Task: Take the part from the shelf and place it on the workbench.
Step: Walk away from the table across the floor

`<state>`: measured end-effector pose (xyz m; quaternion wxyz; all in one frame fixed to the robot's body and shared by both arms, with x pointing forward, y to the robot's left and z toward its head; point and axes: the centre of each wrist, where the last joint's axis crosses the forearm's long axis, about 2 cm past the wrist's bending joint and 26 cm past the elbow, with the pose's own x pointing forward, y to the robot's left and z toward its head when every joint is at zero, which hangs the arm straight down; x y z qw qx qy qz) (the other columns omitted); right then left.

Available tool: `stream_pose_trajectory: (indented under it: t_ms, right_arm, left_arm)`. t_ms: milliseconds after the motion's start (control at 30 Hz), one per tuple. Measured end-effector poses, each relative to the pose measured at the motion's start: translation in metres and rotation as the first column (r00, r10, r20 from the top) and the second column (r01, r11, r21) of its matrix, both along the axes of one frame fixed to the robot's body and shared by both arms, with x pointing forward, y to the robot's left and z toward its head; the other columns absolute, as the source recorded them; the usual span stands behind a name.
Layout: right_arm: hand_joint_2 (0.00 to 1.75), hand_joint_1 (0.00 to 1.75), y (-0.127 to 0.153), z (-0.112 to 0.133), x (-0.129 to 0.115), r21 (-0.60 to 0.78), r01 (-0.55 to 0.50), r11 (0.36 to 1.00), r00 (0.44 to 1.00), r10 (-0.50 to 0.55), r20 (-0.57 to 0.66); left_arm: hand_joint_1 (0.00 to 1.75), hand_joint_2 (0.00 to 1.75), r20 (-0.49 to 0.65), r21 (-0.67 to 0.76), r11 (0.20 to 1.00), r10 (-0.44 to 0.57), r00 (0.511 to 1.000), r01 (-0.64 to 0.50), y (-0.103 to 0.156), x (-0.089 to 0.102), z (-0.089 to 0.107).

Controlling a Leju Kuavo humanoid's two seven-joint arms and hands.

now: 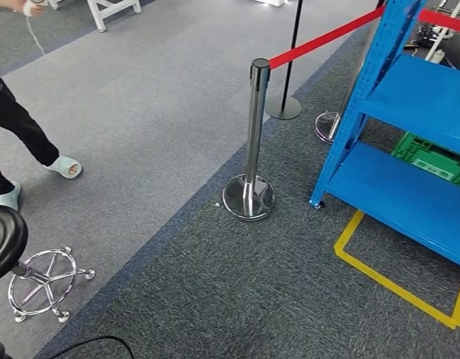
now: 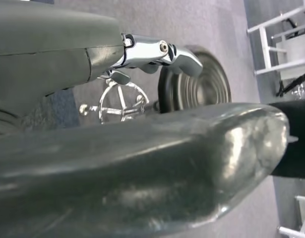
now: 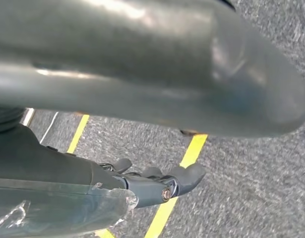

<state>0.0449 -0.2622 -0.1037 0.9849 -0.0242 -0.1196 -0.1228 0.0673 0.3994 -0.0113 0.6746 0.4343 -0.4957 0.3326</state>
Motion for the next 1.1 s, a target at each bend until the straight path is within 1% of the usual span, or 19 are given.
stream_pose_trajectory:
  t_ms: [200,433,567,700,867,1100]
  right_arm:
    - [0.00,0.00,-0.0010,0.0005,0.0021,-0.001,-0.006,1.000,1.000,0.006,-0.005]
    - [0.00,0.00,-0.0038,0.0010,0.0017,-0.009,-0.010,1.000,1.000,0.010,-0.016]
    - [0.00,0.00,-0.0049,0.0005,-0.0045,-0.014,-0.010,1.000,1.000,0.010,-0.030]
    - [0.00,0.00,-0.0052,0.0009,-0.0019,-0.013,-0.012,1.000,1.000,0.012,-0.024]
    - [0.00,0.00,-0.0057,0.0010,-0.0025,-0.010,-0.017,1.000,1.000,0.017,-0.017]
    - [0.00,0.00,0.0006,0.0018,-0.0006,-0.001,-0.014,1.000,0.999,0.014,-0.040]
  left_arm:
    - [0.00,0.00,0.026,-0.028,1.000,0.007,1.000,-0.006,-0.0004,-0.0015,-0.0005]
    - [0.00,0.00,0.030,-0.032,0.999,0.007,1.000,-0.006,-0.0011,-0.0012,-0.0006]
    - [0.00,0.00,0.038,-0.036,0.999,0.004,0.999,-0.003,-0.0027,0.0022,-0.0003]
    - [0.00,0.00,0.031,-0.037,0.999,0.005,0.999,-0.003,-0.0030,-0.0016,-0.0011]
    - [0.00,0.00,0.027,-0.050,0.999,0.004,1.000,-0.002,-0.0028,-0.0015,-0.0010]
    - [0.00,0.00,0.030,-0.058,0.998,-0.003,1.000,0.004,-0.0006,0.0021,0.0008]
